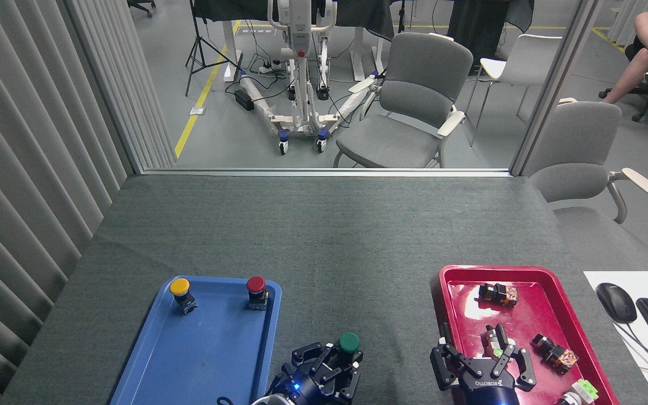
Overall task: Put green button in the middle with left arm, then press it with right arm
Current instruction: 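Carry the green button off the blue tray toward the table middle, then set the green button on the table, open and withdraw left gripper, then move the right gripper over the green button and press down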
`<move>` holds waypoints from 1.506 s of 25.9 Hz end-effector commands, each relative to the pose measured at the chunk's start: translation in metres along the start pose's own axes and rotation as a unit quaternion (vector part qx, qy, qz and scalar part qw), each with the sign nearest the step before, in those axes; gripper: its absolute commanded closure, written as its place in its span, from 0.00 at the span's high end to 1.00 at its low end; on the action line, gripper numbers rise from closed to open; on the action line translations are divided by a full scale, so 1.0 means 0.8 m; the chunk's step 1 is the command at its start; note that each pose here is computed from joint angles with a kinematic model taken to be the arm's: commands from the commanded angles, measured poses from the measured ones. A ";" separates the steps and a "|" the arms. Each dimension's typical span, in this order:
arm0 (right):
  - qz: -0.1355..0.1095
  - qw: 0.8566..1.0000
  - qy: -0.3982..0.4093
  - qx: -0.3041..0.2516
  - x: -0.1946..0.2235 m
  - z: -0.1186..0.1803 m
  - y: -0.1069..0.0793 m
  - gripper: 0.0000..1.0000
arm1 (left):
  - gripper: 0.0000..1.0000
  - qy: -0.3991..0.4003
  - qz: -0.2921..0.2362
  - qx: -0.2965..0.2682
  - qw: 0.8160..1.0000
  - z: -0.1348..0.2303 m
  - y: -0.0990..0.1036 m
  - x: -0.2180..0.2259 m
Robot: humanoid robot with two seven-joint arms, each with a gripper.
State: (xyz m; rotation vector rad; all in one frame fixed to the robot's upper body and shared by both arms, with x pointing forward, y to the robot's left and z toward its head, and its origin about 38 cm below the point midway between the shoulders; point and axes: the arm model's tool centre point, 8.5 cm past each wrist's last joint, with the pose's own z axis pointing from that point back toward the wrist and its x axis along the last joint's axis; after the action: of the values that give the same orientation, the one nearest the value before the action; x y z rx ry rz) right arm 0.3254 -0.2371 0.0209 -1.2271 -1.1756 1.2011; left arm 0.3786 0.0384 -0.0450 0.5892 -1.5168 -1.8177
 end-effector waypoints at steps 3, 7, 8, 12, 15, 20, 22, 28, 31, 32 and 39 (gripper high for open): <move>0.000 1.000 0.001 -0.001 -0.001 -0.001 -0.001 1.00 | 0.00 -0.003 -0.005 -0.010 1.000 -0.002 -0.006 0.007; -0.001 1.000 -0.006 -0.002 0.006 -0.002 -0.002 1.00 | 0.71 0.004 0.013 0.002 1.000 -0.011 -0.003 0.021; -0.002 1.000 -0.007 -0.004 0.008 -0.002 -0.003 1.00 | 1.00 0.012 0.013 0.005 1.000 -0.010 -0.002 0.022; -0.002 1.000 -0.015 -0.009 0.017 -0.006 -0.007 1.00 | 1.00 0.003 0.013 0.019 1.000 0.000 0.003 0.027; -0.003 0.999 -0.029 -0.015 0.031 -0.007 -0.012 1.00 | 1.00 0.004 0.012 0.050 0.999 0.024 0.017 0.021; -0.013 0.999 -0.032 -0.016 0.044 -0.006 -0.014 1.00 | 1.00 0.034 0.014 0.120 0.992 0.077 0.060 -0.010; -0.014 0.999 -0.040 -0.017 0.051 -0.006 -0.015 1.00 | 1.00 0.055 0.007 0.143 0.988 0.104 0.076 -0.031; -0.010 0.998 -0.057 -0.018 0.079 -0.004 -0.017 0.99 | 1.00 0.213 -0.021 0.167 0.962 0.240 0.076 -0.136; -0.014 0.997 -0.080 -0.020 0.107 -0.003 -0.020 0.99 | 1.00 0.230 -0.104 0.143 0.957 0.263 0.082 -0.159; -0.013 0.996 -0.086 -0.021 0.115 -0.002 -0.021 0.99 | 1.00 0.243 -0.102 0.146 0.954 0.268 0.083 -0.166; -0.014 0.993 -0.113 -0.026 0.160 0.004 -0.027 0.50 | 1.00 0.276 -0.096 0.147 0.945 0.283 0.083 -0.184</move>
State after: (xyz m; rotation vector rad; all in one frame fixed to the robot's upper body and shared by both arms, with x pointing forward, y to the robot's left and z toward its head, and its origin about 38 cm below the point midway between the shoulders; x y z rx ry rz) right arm 0.3283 -0.1220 0.0400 -1.1466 -1.3708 1.3062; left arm 0.3279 0.2854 0.0566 1.2940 -1.3975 -1.3994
